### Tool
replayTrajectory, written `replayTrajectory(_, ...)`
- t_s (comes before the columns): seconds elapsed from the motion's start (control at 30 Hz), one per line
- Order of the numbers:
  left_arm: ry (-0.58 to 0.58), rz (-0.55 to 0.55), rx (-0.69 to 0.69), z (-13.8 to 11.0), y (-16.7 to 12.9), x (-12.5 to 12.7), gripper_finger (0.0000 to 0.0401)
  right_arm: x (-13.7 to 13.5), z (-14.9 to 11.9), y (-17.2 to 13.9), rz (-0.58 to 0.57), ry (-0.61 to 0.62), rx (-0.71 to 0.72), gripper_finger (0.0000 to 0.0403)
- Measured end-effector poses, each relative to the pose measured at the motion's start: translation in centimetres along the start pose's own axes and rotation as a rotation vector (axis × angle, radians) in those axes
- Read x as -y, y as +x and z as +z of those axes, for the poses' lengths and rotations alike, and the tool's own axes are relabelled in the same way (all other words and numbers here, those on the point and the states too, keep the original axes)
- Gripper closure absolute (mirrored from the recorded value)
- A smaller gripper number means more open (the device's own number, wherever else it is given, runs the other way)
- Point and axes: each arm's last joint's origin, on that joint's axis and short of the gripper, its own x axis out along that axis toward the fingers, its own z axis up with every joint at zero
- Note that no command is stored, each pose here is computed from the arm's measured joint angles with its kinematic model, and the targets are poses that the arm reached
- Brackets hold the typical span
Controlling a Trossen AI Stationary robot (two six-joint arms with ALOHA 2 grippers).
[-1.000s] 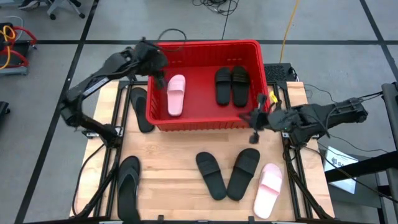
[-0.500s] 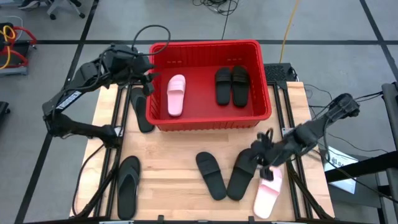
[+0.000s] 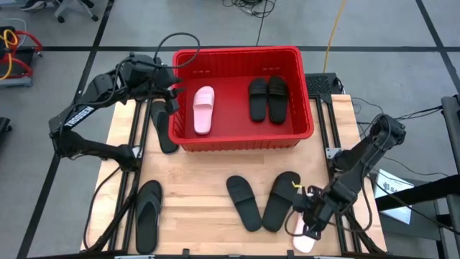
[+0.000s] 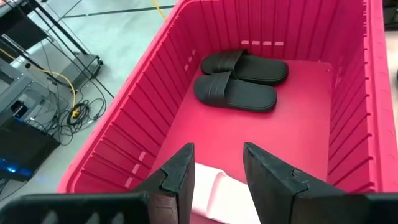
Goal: Pick and place slides into bin
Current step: Put the pink slide into the red bin
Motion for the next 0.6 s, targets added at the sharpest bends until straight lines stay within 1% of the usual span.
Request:
replayTrajectory(0.3, 0.009, -0.01, 0.001, 0.1, 0.0, 0.2, 0.0267, 1.7, -0.6, -0.1, -0.159, 0.024, -0.115, 0.0402)
replayTrajectory(0.37, 0.007, -0.011, -0.002, 0.0, 0.0, 0.2, 0.0267, 1.8, -0.6, -0.1, -0.165, 0.02, -0.118, 0.0395)
replayTrajectory(0.5, 0.006, -0.012, -0.004, 0.0, 0.0, 0.2, 0.0267, 2.1, -0.8, -0.2, -0.201, 0.002, -0.133, 0.0362)
replayTrajectory(0.6, 0.006, -0.012, -0.003, 0.0, 0.0, 0.2, 0.0267, 2.7, -0.9, -0.4, -0.262, 0.03, -0.152, 0.0326)
